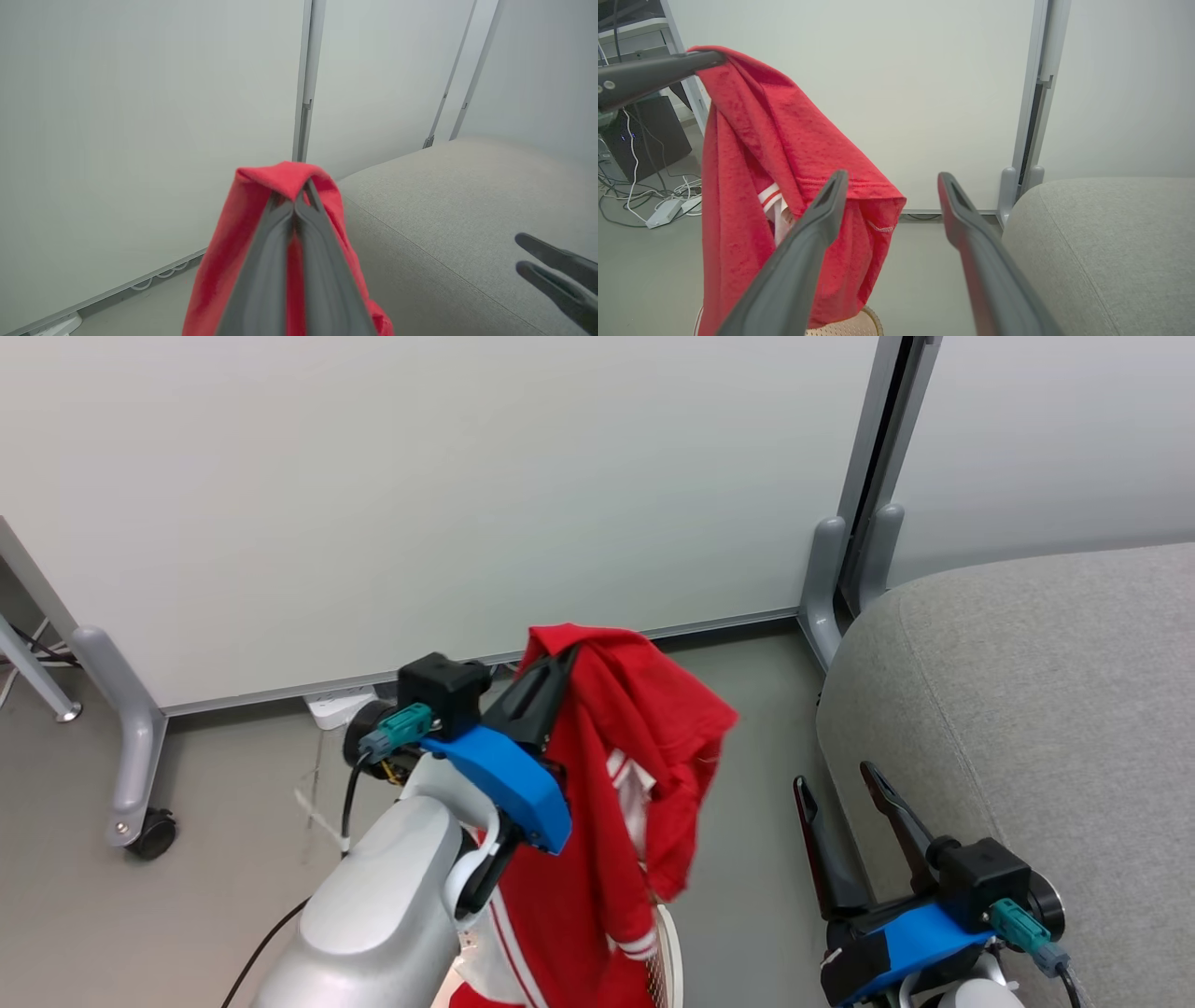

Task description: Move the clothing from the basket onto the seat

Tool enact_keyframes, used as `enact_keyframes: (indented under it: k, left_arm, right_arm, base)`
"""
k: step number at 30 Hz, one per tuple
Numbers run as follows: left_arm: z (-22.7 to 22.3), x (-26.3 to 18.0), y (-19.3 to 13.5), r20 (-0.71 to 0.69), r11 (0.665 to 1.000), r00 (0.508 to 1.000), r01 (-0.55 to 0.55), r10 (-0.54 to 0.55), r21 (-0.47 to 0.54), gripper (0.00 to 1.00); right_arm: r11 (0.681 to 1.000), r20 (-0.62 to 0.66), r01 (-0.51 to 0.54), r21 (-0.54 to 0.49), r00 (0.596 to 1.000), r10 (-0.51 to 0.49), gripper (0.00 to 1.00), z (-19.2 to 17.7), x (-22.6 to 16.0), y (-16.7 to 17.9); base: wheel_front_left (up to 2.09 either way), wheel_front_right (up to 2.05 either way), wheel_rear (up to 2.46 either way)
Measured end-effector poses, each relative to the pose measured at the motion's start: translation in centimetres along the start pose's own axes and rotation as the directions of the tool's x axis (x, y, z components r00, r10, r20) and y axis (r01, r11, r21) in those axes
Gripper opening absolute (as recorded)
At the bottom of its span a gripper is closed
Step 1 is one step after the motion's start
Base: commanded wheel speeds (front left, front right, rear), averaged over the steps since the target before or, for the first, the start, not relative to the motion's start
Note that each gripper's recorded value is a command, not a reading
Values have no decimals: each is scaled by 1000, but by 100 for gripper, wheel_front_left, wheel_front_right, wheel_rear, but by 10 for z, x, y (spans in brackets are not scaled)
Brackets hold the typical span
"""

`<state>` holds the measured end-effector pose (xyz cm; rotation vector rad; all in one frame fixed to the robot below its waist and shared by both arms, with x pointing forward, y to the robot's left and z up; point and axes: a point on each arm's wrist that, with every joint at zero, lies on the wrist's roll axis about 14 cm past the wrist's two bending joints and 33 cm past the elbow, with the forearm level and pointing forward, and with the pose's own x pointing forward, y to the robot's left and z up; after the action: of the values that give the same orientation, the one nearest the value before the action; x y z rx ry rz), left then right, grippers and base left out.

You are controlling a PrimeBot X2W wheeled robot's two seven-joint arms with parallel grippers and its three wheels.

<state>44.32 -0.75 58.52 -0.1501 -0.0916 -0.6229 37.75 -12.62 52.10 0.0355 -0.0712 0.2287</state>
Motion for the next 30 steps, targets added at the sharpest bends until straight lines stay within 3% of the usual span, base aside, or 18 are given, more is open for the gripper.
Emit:
enact_keyframes:
  k: [8, 19, 30]
  left_arm:
    - [5, 12, -31, -28, 997, 996, 79, -79, -2, 0]
    - [-9, 18, -44, -60, 994, 992, 109, -110, -26, 0]
    - [-11, 23, -56, -64, 988, 987, 149, -151, -32, 0]
  right_arm:
    - [1000, 2, 10, -1, 1000, -10, 100, 2, -7, -2]
    - [1000, -21, 14, 1, 1000, -14, 100, -4, -9, -3]
    - [996, -119, -89, -11, 989, 87, 100, -15, 16, 24]
  base:
    - [0, 0, 0]
    - [0, 0, 0]
    - [0, 0, 0]
